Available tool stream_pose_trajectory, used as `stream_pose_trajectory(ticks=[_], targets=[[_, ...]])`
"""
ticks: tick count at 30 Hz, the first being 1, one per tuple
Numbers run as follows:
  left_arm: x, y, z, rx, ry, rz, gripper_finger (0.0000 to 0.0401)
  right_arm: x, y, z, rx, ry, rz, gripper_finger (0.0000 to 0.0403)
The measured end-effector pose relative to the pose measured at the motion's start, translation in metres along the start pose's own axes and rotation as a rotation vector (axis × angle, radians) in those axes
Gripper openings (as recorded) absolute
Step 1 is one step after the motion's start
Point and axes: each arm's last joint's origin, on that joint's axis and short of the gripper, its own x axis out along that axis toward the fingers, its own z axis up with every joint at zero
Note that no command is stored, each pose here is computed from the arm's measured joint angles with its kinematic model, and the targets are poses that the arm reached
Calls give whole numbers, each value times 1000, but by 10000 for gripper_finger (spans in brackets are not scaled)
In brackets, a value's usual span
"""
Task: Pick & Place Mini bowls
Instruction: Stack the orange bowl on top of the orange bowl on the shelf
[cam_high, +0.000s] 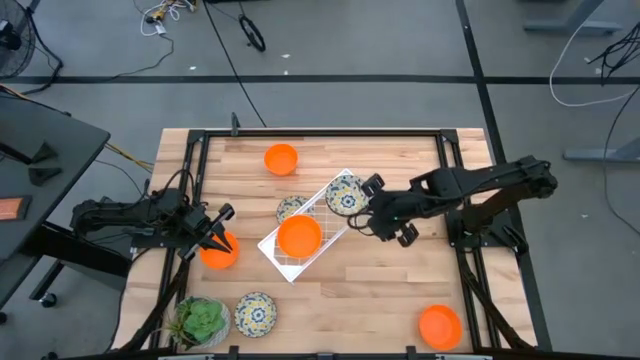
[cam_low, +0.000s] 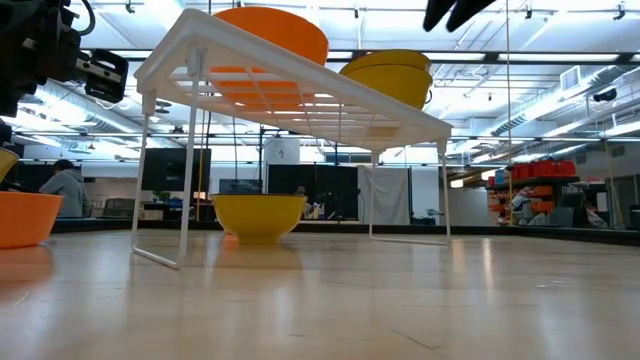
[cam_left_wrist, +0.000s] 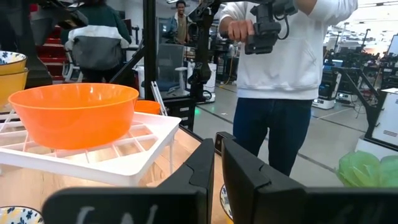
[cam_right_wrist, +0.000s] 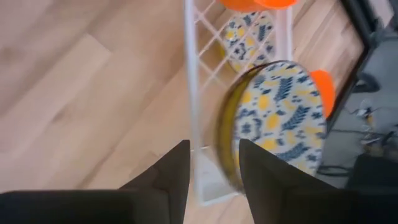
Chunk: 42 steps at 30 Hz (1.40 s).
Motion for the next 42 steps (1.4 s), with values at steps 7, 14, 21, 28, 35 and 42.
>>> stream_pose_trajectory(ticks=[7, 14, 21, 28, 35, 42], targets=[[0, 0, 0, 0, 0, 0, 37, -6, 21, 8, 54, 7, 46, 137], [0, 0, 0, 0, 0, 0, 37, -1, 49, 16, 107, 4, 129, 137], [0, 0, 0, 0, 0, 0, 37, 21, 86, 14, 181, 51, 258, 137], [0, 0, 0, 0, 0, 0, 37, 35, 120, 10, 236, 103, 366, 137], [0, 0, 0, 0, 0, 0, 37, 39, 135, 7, 367, 158, 433, 137], [0, 0, 0, 0, 0, 0, 37, 34, 150, 14, 456, 130, 449, 137]])
